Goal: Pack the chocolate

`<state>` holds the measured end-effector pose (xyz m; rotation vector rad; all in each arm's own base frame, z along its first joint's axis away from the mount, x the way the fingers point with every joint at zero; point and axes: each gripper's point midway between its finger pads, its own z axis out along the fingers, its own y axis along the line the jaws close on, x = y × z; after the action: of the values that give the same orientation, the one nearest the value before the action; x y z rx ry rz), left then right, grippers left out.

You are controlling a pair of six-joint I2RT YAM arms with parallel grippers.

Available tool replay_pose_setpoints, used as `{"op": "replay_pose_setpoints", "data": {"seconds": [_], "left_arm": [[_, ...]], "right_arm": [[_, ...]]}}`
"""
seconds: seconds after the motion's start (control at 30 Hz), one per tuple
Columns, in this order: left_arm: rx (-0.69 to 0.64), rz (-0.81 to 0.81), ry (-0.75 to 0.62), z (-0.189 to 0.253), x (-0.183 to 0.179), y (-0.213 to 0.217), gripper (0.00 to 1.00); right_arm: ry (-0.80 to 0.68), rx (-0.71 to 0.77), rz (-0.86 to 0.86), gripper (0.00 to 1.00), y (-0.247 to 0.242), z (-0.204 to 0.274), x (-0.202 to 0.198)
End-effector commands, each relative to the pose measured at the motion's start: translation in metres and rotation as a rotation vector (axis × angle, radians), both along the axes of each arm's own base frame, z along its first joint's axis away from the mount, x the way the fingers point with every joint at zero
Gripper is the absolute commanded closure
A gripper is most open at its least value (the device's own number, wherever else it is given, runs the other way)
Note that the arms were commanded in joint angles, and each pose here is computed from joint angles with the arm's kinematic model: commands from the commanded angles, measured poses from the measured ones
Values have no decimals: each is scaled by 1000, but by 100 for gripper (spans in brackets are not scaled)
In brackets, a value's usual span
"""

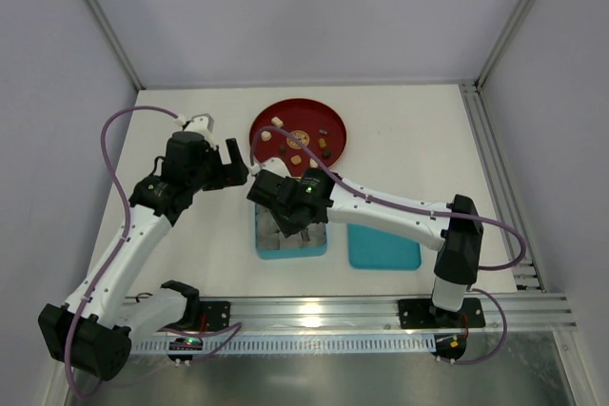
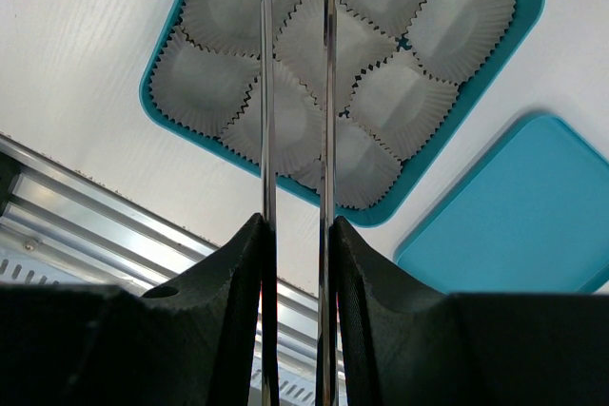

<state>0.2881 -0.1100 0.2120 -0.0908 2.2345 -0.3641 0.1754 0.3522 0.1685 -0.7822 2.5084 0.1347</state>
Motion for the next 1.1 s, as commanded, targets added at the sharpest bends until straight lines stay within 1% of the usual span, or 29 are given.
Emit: {"op": "replay_pose_setpoints", "data": {"seconds": [0.0, 0.6, 0.7, 1.07], "left_arm": [[-10, 14, -41, 9, 3, 2, 0], [-10, 11, -36, 8, 2, 2, 0], [-10, 11, -36, 8, 2, 2, 0], [-10, 13, -39, 9, 2, 2, 0]], "right_arm": [[-21, 33, -3, 77, 9, 4, 3], [-35, 13, -1, 75, 14, -2, 9], [-39, 10, -2, 71, 13, -1, 10], [-45, 20, -3, 69, 14, 4, 11]]}}
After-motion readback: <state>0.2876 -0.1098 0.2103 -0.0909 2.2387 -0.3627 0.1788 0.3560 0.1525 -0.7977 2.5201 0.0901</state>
